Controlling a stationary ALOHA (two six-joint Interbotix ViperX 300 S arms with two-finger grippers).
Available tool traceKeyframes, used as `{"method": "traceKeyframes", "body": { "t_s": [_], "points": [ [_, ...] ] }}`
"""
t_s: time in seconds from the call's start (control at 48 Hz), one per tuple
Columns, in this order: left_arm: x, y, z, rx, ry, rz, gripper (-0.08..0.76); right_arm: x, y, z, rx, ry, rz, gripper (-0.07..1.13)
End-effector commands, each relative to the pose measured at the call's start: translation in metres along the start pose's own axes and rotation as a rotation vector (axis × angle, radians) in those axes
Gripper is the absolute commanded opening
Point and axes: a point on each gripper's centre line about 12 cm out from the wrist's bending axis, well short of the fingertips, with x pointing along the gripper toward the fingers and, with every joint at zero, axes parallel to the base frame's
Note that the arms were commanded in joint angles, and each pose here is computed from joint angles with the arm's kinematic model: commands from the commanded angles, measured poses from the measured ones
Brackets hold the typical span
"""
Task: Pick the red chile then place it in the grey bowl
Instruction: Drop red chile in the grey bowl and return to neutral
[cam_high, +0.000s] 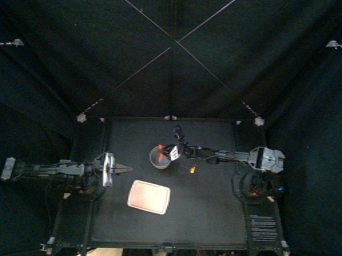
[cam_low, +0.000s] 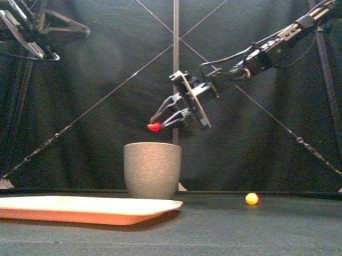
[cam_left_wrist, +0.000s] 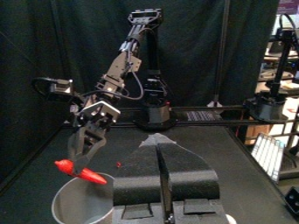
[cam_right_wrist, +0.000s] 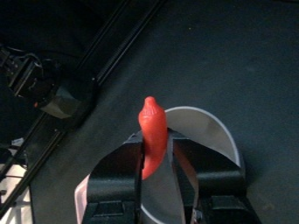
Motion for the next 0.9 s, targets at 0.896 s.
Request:
{"method": "traceKeyframes", "body": {
  "t_s": [0.896],
  "points": [
    [0.001, 0.0, 0.006, 0.015, -0.02, -0.002, -0.039, -0.177, 0.103, -0.034, -0.634, -0.094, 0.37, 0.91]
  ]
}}
